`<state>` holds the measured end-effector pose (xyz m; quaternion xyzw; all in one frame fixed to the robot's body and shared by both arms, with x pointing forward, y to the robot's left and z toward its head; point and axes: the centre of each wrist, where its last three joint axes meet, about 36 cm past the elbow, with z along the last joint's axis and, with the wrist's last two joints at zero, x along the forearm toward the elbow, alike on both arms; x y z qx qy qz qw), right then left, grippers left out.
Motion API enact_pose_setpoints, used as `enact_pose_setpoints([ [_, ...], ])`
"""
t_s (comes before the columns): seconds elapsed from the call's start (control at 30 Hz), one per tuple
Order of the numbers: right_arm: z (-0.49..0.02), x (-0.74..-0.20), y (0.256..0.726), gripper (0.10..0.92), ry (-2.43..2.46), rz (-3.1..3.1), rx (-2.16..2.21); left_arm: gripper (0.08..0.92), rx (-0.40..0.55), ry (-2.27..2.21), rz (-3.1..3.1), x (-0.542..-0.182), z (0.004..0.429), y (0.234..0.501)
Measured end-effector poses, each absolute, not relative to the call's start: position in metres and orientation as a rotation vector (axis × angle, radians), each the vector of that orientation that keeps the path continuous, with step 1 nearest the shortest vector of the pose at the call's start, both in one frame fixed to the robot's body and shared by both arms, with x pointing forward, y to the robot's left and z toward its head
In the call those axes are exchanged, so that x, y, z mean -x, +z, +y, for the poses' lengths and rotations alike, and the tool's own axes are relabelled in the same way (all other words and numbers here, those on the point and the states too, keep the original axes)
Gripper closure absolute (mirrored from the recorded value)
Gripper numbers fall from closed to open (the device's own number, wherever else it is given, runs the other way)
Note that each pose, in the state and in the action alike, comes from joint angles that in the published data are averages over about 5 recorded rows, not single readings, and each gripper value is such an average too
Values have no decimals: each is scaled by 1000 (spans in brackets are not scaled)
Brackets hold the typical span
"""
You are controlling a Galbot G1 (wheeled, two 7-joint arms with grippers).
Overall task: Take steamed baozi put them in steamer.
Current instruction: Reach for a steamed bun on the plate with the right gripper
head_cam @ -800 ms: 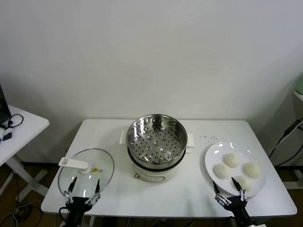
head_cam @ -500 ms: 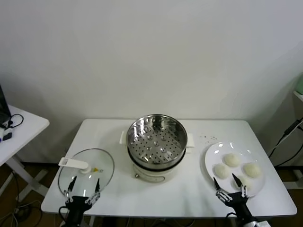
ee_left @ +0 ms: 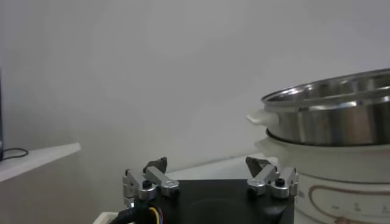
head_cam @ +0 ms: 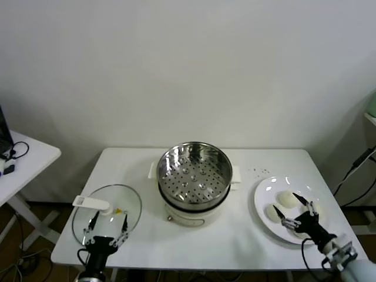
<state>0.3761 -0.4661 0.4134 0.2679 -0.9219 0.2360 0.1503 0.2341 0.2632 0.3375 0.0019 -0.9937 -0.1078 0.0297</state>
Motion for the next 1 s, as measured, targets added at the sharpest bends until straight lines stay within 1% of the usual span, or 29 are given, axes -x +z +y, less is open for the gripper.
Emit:
enact_pose_setpoints([
  [0.27, -507, -439, 470, 200, 922, -2313, -1009, 177, -5, -294, -3091, -236, 255, 341],
  [0.53, -516, -507, 512, 200, 1097, -2021, -1179, 177, -1, -294, -3096, -239, 255, 341],
  [0.77, -509, -561, 530, 200, 1214, -1766, -1283, 177, -17, -293, -3097, -241, 256, 343],
  [1.0, -497, -601, 529, 200, 1283, -1543, -1322, 177, -27, -287, -3103, -246, 256, 347],
])
